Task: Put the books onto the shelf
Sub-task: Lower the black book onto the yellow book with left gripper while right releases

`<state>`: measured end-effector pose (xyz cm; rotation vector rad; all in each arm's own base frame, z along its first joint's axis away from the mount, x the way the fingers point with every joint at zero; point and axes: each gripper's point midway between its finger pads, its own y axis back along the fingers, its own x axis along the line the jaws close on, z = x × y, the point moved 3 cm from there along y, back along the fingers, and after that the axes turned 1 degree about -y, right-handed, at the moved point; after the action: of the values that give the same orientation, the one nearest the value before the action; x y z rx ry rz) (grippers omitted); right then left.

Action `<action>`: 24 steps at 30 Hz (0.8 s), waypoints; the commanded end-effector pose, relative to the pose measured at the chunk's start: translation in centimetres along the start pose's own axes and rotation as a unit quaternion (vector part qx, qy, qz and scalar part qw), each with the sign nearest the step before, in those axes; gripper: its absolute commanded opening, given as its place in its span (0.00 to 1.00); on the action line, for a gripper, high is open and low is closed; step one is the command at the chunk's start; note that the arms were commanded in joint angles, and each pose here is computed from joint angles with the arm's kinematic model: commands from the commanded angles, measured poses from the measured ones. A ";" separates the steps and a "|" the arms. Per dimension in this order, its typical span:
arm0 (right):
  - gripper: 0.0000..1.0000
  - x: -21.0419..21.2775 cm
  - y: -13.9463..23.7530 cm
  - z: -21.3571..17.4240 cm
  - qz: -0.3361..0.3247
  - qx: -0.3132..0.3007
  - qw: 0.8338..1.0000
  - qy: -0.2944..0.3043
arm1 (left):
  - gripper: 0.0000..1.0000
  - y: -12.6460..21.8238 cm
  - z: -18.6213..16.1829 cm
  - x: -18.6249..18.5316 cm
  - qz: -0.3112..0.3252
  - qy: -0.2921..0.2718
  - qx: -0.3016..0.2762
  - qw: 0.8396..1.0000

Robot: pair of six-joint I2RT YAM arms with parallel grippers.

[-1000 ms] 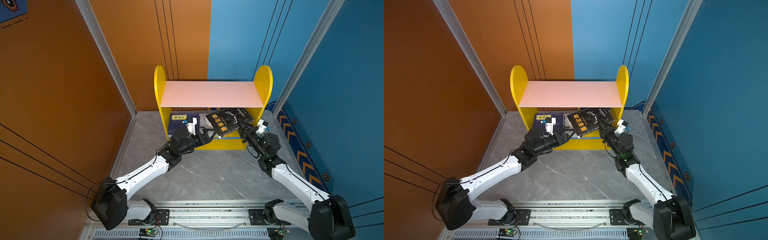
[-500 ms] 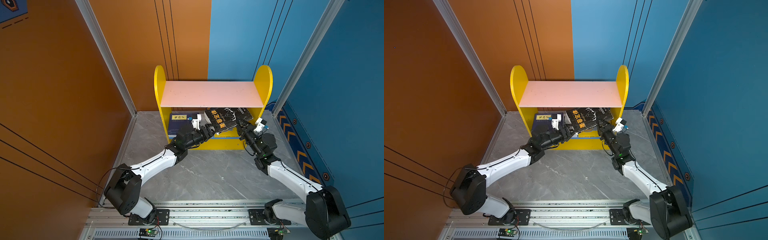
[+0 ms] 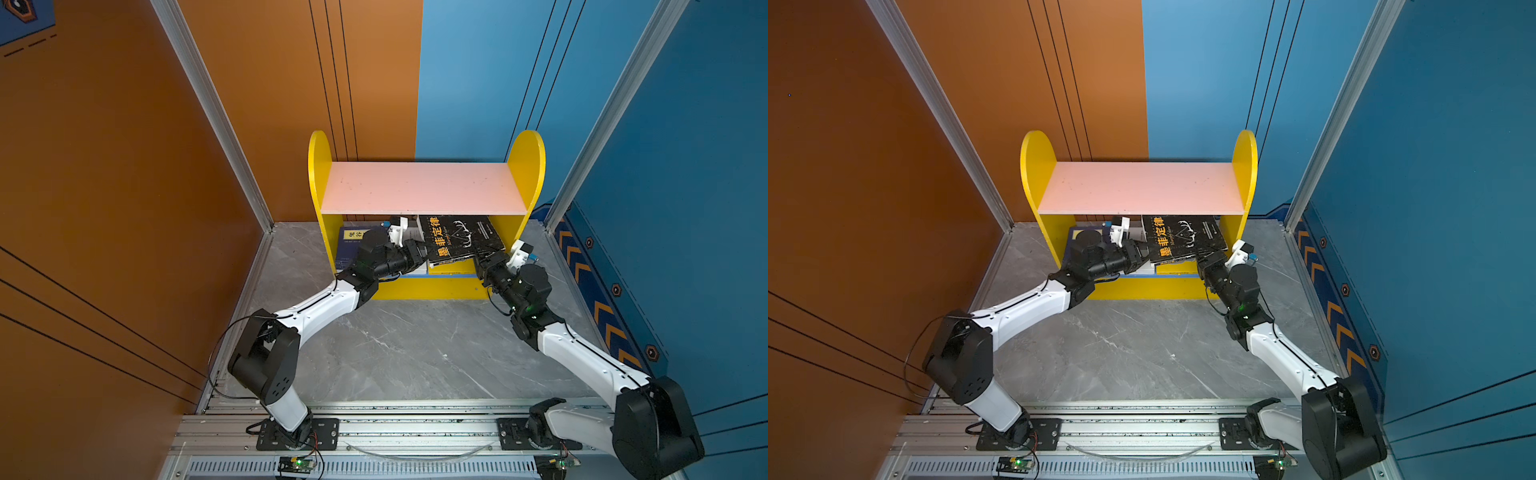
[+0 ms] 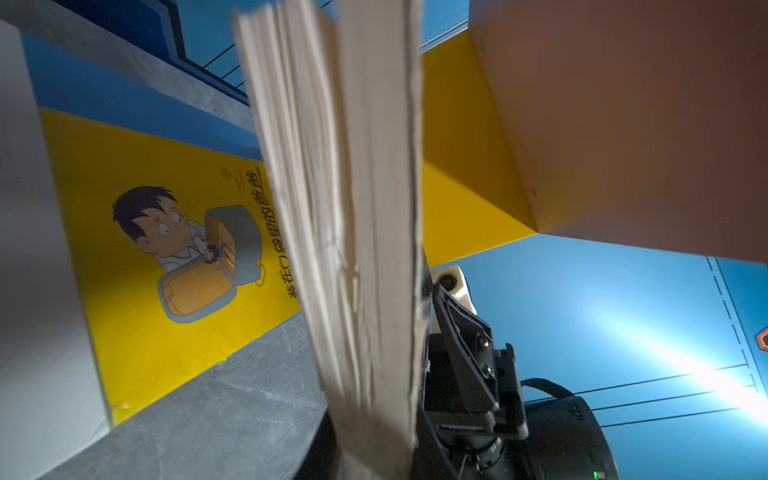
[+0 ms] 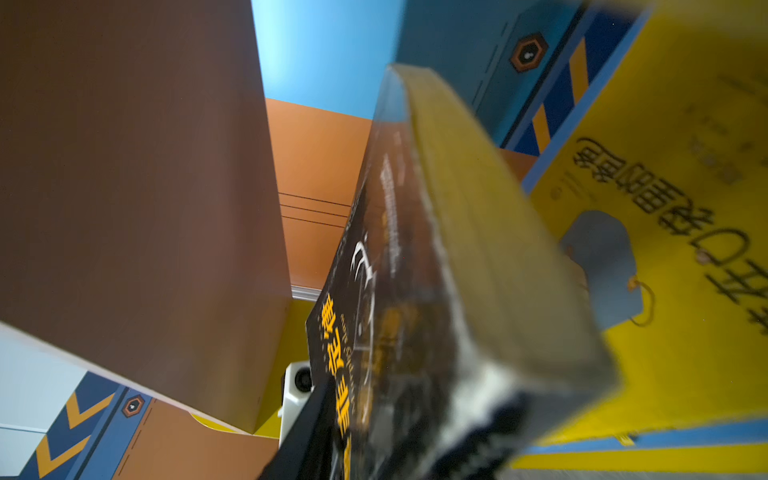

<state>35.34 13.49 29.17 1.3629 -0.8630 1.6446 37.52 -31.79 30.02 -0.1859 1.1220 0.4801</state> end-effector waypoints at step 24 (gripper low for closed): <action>1.00 -1.5 8.2 5.8 -0.226 -0.075 0.937 0.256 | 0.18 -4.1 3.2 3.5 0.027 -0.029 0.029 0.999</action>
<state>30.27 4.83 28.25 0.9266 -0.3793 1.4221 42.26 -33.05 24.73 -0.0143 1.1560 0.5407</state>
